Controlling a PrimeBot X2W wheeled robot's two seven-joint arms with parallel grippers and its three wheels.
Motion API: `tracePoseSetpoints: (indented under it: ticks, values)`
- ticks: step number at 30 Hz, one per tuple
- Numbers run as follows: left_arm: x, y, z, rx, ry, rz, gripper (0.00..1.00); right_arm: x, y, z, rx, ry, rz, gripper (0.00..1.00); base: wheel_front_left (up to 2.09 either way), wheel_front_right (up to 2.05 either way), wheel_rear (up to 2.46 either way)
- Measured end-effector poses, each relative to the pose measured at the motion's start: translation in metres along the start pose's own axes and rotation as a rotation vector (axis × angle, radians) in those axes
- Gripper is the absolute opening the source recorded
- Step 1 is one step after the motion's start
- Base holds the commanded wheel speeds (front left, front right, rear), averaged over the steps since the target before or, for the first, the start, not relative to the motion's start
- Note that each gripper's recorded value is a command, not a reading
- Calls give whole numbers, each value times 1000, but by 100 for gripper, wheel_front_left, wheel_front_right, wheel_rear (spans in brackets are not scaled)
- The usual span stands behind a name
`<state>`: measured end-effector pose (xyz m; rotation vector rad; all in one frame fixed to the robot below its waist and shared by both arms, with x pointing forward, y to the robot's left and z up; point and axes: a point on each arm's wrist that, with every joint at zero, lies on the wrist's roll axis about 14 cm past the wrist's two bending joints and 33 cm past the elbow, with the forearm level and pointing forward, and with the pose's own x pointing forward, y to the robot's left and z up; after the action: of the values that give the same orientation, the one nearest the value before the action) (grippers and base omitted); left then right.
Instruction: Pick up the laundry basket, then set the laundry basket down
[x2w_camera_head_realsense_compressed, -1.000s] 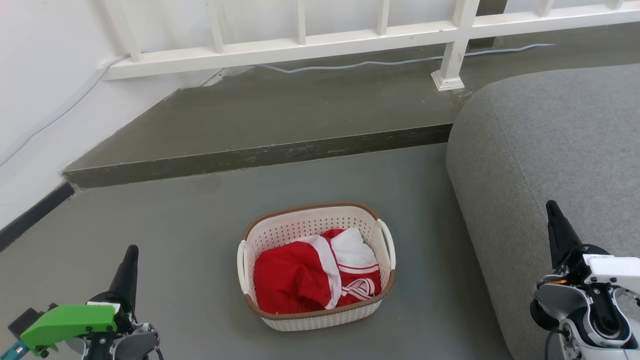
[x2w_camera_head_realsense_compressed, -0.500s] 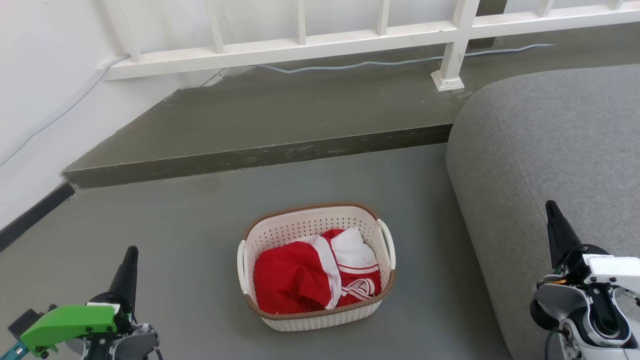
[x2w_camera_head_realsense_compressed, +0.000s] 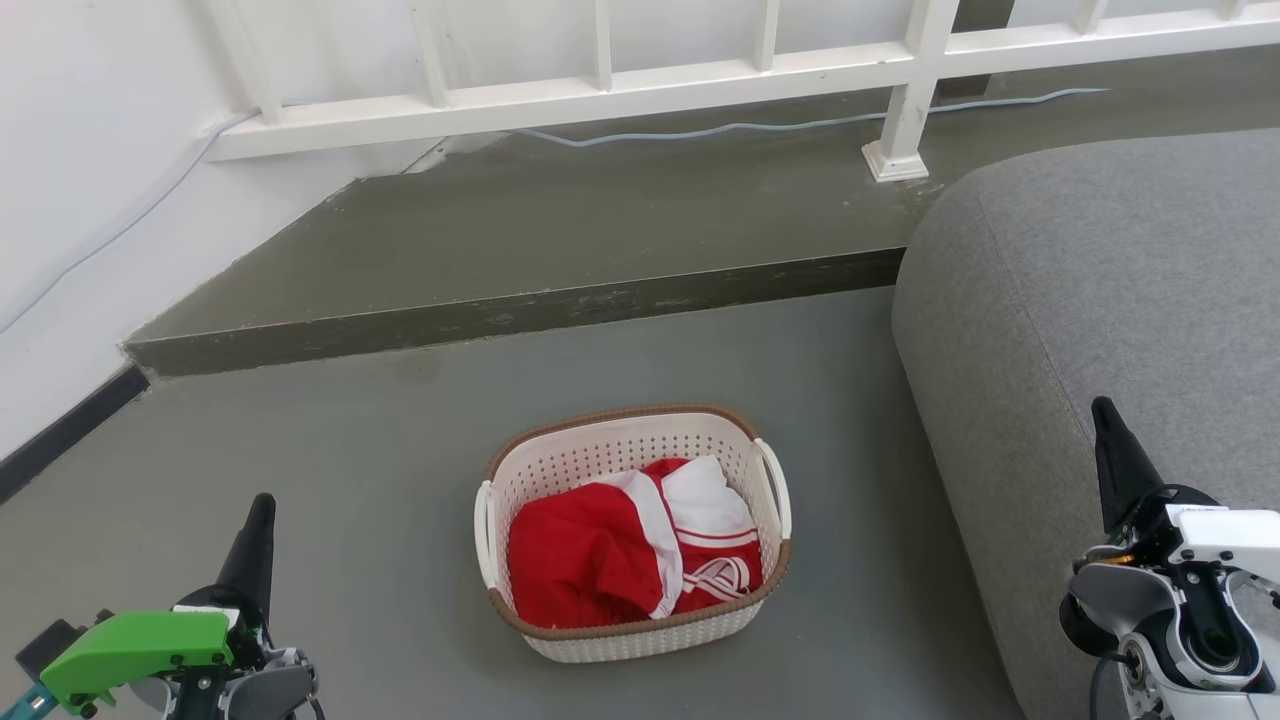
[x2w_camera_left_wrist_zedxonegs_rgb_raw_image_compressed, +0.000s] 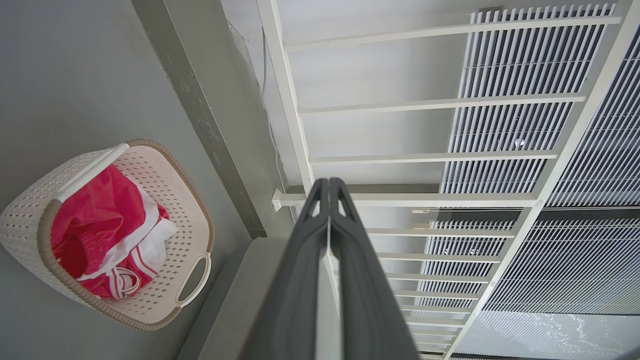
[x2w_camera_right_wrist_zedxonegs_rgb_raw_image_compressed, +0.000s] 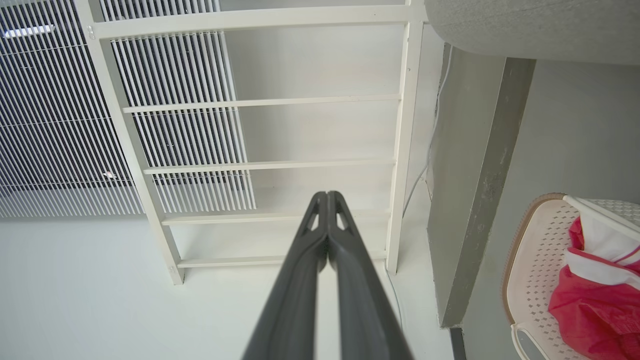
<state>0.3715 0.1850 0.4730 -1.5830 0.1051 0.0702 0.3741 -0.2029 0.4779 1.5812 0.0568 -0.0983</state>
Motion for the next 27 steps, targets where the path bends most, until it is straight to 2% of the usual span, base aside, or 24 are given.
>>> tracePoseSetpoints:
  ticks: [27]
  values:
    - [0,0,0,0,5,-3,0,0,-1,0,1,-1,-3,0,0,0,0]
